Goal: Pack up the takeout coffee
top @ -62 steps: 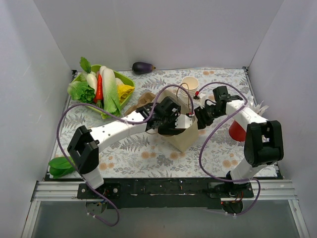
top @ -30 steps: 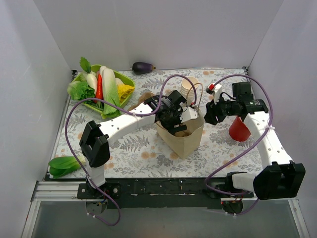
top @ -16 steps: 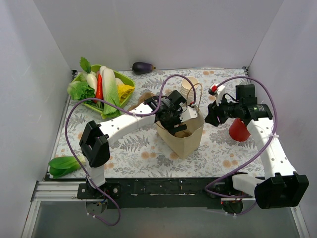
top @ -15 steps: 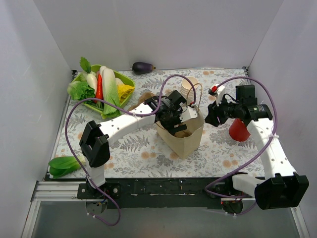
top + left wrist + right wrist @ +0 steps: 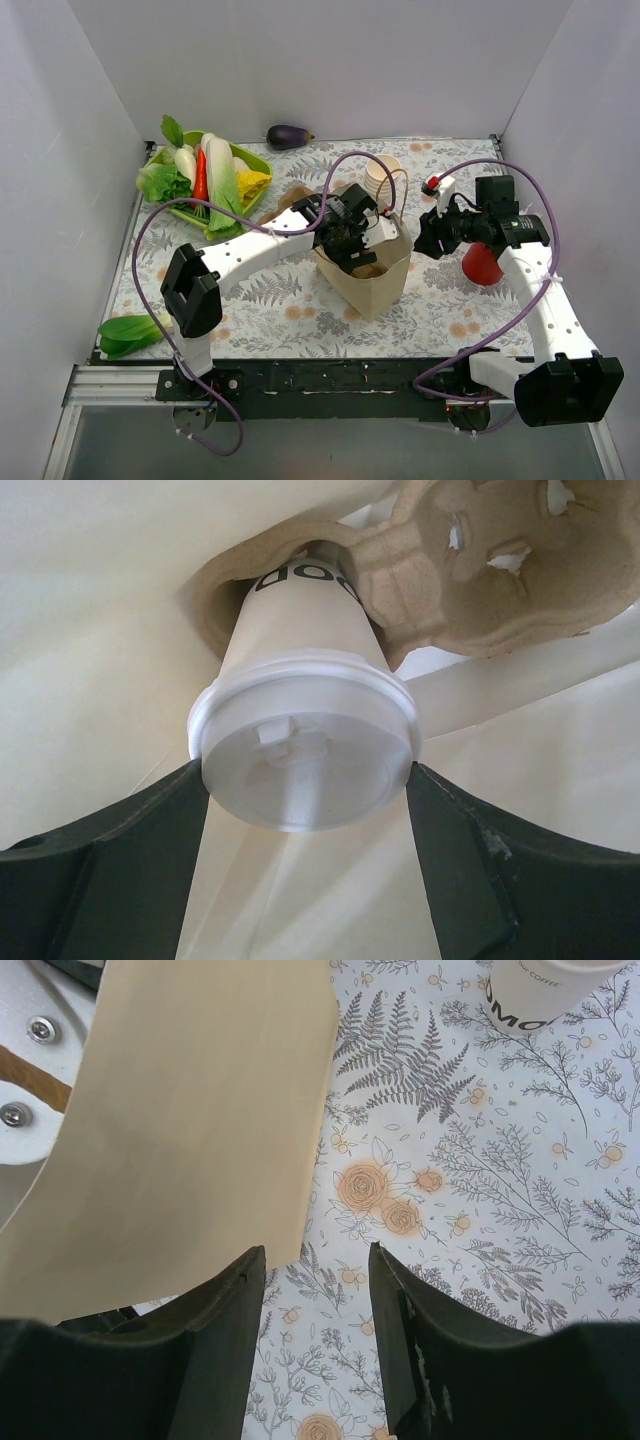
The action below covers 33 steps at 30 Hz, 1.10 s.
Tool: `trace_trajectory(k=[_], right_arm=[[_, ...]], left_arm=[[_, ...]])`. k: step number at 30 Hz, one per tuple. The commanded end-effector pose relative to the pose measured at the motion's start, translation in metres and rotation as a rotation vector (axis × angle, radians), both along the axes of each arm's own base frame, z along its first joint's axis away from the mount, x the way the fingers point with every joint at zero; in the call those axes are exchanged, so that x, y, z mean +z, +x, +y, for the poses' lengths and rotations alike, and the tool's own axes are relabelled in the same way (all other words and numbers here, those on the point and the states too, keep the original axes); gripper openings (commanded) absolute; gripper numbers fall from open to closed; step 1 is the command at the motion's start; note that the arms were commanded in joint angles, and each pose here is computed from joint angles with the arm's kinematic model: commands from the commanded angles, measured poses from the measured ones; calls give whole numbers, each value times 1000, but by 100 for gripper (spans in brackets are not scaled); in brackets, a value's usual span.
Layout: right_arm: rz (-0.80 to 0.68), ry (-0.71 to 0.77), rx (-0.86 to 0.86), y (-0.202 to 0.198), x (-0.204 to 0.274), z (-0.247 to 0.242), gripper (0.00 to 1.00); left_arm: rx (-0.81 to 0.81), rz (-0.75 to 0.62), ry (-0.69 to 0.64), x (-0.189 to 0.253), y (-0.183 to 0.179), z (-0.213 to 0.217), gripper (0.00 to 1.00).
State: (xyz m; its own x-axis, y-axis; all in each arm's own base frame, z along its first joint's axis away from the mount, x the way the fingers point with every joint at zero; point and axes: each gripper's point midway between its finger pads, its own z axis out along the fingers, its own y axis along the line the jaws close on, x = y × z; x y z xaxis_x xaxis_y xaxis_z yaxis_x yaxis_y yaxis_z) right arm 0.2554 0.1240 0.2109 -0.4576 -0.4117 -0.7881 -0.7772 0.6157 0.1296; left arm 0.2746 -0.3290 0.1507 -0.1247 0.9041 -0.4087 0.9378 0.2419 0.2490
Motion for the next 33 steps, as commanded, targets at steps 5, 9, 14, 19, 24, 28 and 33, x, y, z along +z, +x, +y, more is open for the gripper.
trace_trajectory(k=[5, 9, 14, 19, 24, 28, 33], right_arm=[[-40, 10, -19, 5, 9, -1, 54], [-43, 12, -20, 7, 10, -2, 54], [-41, 11, -21, 7, 10, -2, 54], [-43, 10, -23, 9, 11, -2, 54], [-37, 8, -26, 9, 8, -3, 54], [-37, 9, -23, 11, 9, -2, 55], [-33, 12, -24, 14, 8, -2, 55]], left_arm=[[16, 94, 77, -21, -16, 13, 7], [20, 90, 68, -16, -15, 11, 23], [24, 84, 47, -6, -14, 7, 44], [26, 84, 24, 4, -14, 3, 64], [26, 75, 12, 12, -12, 2, 82], [27, 73, -13, 21, -12, -3, 88], [35, 71, -35, 29, -11, -6, 92]])
